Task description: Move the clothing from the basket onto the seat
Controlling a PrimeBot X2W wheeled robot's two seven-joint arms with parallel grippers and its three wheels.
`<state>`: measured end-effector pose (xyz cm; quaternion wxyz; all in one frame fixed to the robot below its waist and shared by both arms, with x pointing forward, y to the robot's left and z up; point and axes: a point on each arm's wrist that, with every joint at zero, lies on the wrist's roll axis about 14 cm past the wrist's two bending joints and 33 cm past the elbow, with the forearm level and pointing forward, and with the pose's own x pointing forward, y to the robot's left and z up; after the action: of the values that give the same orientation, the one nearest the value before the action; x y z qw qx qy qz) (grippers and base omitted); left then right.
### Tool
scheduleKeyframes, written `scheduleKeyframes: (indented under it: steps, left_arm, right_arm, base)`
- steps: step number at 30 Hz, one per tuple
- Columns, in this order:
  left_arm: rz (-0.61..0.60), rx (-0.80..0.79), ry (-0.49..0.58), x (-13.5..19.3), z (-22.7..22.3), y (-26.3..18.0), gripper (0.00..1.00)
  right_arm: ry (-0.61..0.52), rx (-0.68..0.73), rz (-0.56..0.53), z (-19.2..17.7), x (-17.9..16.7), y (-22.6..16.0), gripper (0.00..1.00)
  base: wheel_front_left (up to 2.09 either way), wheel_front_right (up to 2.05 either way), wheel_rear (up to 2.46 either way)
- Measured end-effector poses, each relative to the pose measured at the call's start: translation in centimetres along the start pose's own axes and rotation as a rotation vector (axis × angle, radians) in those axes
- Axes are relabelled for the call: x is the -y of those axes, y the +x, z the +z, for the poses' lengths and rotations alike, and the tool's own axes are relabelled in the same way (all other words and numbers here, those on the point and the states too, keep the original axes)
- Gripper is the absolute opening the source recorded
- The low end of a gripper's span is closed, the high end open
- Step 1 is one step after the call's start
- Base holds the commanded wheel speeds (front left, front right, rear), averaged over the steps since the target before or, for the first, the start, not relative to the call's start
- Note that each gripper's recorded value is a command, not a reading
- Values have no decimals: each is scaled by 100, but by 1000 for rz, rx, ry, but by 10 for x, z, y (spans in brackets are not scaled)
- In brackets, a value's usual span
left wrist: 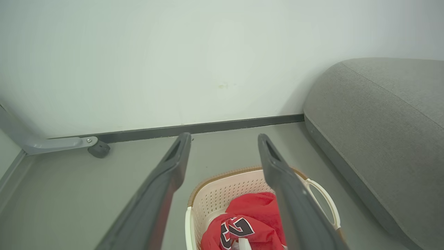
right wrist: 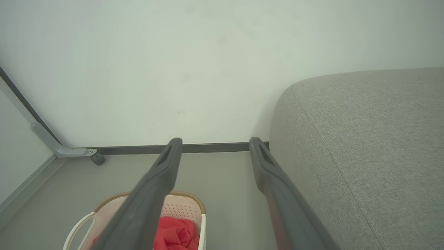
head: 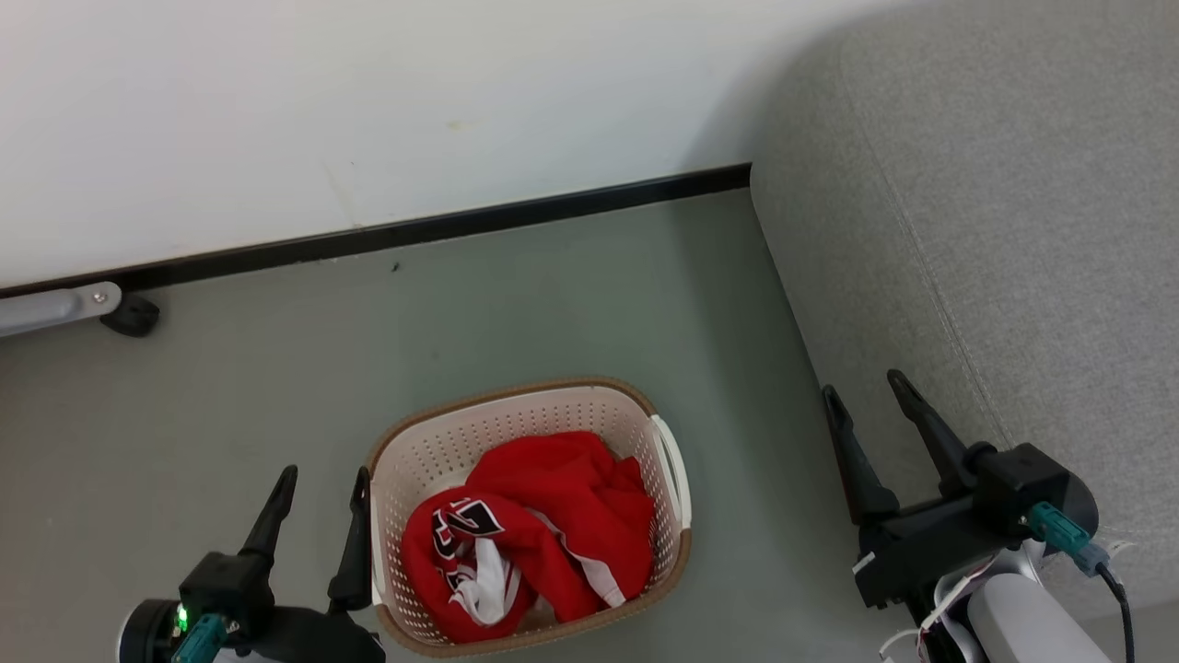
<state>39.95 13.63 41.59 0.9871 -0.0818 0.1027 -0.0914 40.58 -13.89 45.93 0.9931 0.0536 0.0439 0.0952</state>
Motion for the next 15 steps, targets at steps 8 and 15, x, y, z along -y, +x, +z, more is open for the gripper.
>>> scheduleKeyframes:
  steps: [8,15]
  left_arm:
    - [-99,-114,107,6,-23,39,100]
    - [-153,-223,175,6,-53,68,100]
  right_arm:
    - [19,-34,-11,-17,0,14,100]
    - [41,-92,-43,-40,6,15,100]
  base:
    - [0,0,0]
    - [0,0,0]
